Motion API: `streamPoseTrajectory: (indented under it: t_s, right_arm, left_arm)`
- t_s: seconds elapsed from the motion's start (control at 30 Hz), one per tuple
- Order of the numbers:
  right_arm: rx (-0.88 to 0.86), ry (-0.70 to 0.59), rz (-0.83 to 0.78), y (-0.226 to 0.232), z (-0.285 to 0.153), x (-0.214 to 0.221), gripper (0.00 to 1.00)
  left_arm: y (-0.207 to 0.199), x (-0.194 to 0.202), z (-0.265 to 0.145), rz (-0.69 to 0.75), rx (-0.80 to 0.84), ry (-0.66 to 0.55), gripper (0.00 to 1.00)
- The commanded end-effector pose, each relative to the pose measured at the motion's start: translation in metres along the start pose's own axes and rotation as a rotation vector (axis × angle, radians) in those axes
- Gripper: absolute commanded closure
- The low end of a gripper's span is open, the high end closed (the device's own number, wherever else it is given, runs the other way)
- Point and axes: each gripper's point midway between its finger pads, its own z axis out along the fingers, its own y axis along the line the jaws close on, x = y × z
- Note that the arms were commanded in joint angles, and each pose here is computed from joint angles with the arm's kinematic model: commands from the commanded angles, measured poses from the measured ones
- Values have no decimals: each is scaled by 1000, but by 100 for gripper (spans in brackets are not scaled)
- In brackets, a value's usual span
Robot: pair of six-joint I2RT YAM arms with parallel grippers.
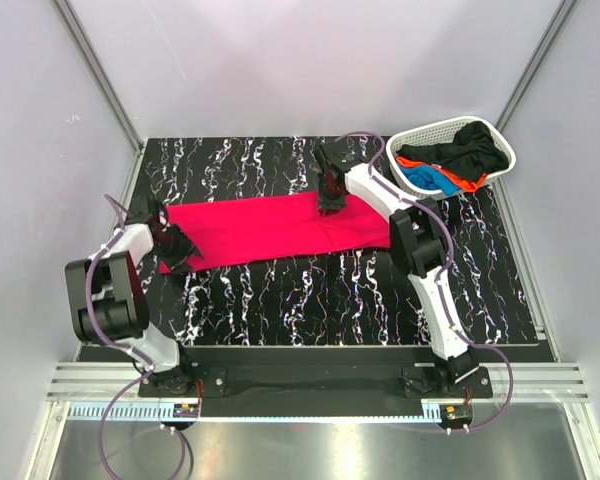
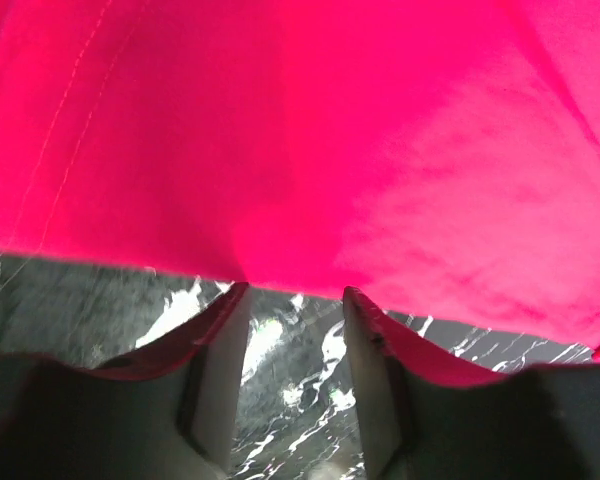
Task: Fold and stack the t-shirts
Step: Fold the tshirt
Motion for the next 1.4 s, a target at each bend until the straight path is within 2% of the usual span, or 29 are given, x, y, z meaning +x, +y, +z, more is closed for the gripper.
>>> streamPoseTrajectory:
  t_s: [0.0, 0.07, 0.17, 0.2, 0.23, 0.37, 0.57, 0.7, 0.87, 1.37]
  right_arm:
    - [-107, -125, -13, 15, -84, -43, 73]
    - [-139, -98, -14, 15, -98, -34, 65]
    - [-141, -64, 13, 1, -111, -19, 55]
    - [-130, -58, 32, -9, -113, -17, 54]
    - [-112, -46, 46, -21, -119, -7, 53]
    - [-64, -24, 139, -72, -129, 8, 52]
    - [-12, -15, 327, -158, -144, 33, 51]
    - [27, -5, 292, -179, -143, 53, 53]
    - [50, 16, 261, -188, -124, 58, 67]
    - [80, 81, 241, -198, -80, 61, 65]
  left_arm:
    - [-22, -17, -28, 128, 48, -127, 51]
    - [-47, -8, -32, 193, 112, -115, 43]
    - [-98, 10, -33, 318, 217, -78, 43]
    - [-111, 12, -34, 342, 249, -76, 43]
    - [-134, 29, -25, 406, 292, -40, 43]
    - [-209, 68, -15, 464, 518, 96, 44]
    - [-274, 117, 16, 485, 609, 232, 47]
    - [-278, 138, 51, 456, 566, 306, 49]
    - [-259, 145, 75, 397, 480, 349, 52]
    - [-220, 160, 95, 382, 369, 418, 52]
